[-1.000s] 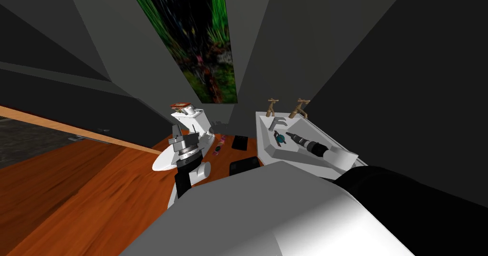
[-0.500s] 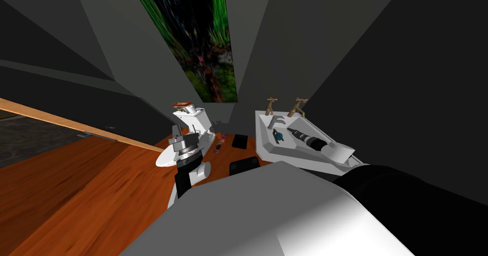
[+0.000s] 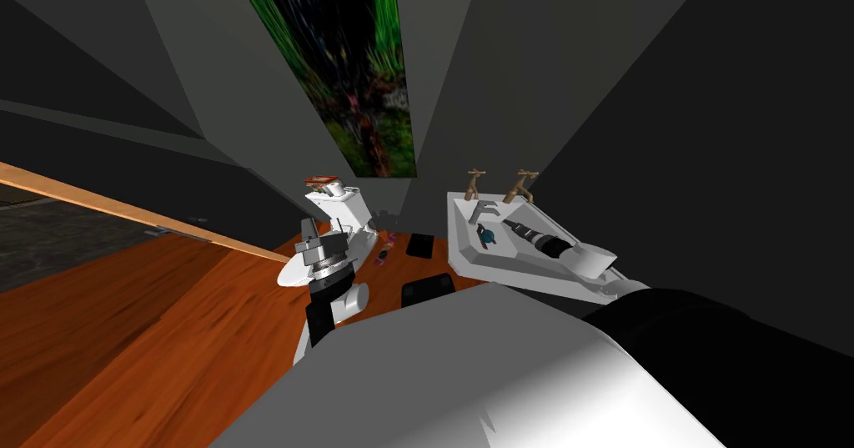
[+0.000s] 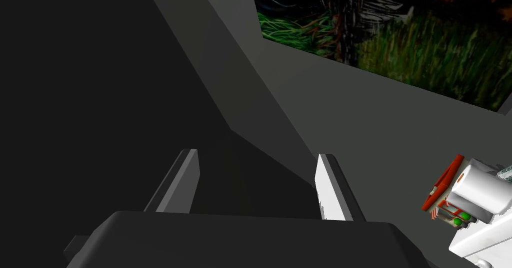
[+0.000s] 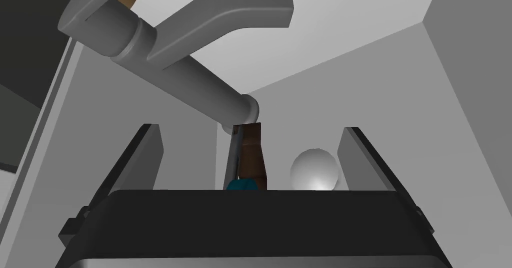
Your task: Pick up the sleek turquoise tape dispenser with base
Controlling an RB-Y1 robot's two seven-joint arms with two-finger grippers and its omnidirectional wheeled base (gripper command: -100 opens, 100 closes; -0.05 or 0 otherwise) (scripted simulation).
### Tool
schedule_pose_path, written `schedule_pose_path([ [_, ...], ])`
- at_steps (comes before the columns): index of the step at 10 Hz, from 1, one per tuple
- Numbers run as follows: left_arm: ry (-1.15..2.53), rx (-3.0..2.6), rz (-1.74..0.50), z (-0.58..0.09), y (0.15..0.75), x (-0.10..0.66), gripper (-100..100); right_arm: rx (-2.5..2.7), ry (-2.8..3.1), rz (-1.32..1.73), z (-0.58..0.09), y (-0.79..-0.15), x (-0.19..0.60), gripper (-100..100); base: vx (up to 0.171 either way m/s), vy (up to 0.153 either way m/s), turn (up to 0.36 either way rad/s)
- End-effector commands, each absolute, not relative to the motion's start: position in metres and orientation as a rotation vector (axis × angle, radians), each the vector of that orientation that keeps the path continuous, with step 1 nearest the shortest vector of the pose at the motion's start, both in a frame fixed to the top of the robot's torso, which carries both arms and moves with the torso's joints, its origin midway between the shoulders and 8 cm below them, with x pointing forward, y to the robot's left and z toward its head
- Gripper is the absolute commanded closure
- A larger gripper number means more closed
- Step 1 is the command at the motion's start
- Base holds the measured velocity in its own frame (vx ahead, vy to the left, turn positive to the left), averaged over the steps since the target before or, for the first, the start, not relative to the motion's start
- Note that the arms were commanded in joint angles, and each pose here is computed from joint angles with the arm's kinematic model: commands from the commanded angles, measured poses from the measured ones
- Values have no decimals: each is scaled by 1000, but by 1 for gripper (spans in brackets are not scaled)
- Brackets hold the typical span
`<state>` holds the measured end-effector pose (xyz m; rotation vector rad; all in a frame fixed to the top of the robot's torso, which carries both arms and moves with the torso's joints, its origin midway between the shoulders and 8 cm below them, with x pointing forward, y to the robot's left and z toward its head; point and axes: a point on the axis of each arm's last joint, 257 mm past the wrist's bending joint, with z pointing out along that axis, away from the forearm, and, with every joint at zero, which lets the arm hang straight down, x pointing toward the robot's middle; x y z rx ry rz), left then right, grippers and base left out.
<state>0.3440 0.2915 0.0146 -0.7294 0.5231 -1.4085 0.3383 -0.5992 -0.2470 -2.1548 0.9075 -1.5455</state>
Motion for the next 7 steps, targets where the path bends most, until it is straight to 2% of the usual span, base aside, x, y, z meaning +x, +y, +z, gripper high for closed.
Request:
schedule_pose_path([
  [1, 523, -729, -1408, 15, 292, 344, 0, -2147, 908, -1574, -242, -610, 347, -100, -86, -5, -3],
  [5, 523, -729, -1408, 14, 292, 344, 0, -2242, 838, -1620, -245, -622, 358, -100, 7, -9, 0],
  [7, 523, -729, -1408, 15, 292, 344, 0, -2131, 927, -1665, -231, -642, 367, -100, -127, -6, 37],
])
